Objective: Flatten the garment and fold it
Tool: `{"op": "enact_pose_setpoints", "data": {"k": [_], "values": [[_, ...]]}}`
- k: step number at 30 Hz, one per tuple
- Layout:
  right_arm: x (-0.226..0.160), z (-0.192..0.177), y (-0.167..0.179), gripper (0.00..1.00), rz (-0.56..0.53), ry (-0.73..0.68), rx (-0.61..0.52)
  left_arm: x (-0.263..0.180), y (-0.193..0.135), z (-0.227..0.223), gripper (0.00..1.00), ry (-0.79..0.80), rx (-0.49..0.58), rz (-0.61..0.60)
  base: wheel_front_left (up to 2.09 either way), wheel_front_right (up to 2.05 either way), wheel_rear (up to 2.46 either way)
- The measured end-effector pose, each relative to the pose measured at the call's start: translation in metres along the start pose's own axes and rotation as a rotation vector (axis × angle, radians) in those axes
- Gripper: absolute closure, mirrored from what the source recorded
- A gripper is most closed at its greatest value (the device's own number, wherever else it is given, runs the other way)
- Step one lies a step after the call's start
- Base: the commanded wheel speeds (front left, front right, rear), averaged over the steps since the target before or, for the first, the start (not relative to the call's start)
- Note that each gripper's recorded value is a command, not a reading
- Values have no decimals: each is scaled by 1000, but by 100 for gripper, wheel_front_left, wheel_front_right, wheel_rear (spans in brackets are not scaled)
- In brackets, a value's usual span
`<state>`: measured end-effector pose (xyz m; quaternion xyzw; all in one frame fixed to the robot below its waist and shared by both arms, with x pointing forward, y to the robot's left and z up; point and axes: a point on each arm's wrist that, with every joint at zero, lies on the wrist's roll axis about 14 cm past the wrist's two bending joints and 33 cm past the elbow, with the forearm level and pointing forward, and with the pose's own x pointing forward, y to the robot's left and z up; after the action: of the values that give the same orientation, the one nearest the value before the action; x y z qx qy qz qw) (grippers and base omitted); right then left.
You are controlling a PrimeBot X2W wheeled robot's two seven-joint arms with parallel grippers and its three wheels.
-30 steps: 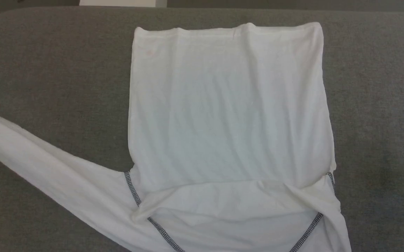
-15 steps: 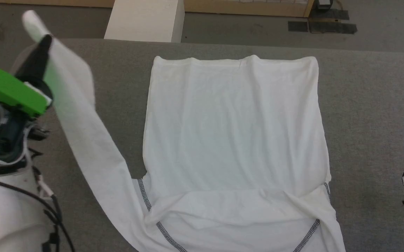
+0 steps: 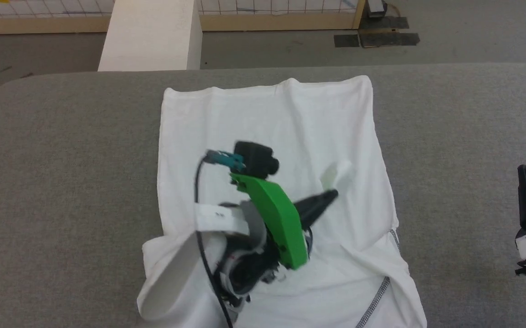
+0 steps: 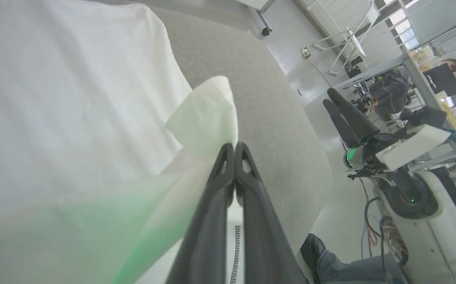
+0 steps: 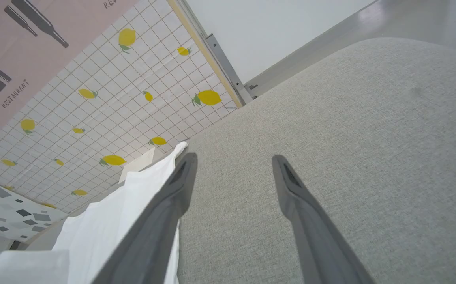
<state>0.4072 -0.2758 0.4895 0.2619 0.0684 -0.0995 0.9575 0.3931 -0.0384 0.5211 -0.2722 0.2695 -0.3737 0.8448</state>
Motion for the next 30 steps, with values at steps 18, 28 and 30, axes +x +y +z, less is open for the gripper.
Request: {"op": "enact_pose_setpoints", "data": {"k": [18, 28, 30], "values": [[-3, -3, -5, 0, -15, -1, 6, 4, -12, -138, 0, 438, 18, -44, 0, 0, 0], [-2, -7, 13, 0, 36, 22, -2, -11, 20, 26, 0, -132, 41, 50, 0, 0, 0], [-2, -8, 16, 0, 45, 28, -9, -29, 41, 59, 0, -270, 69, 124, 0, 0, 0]]}}
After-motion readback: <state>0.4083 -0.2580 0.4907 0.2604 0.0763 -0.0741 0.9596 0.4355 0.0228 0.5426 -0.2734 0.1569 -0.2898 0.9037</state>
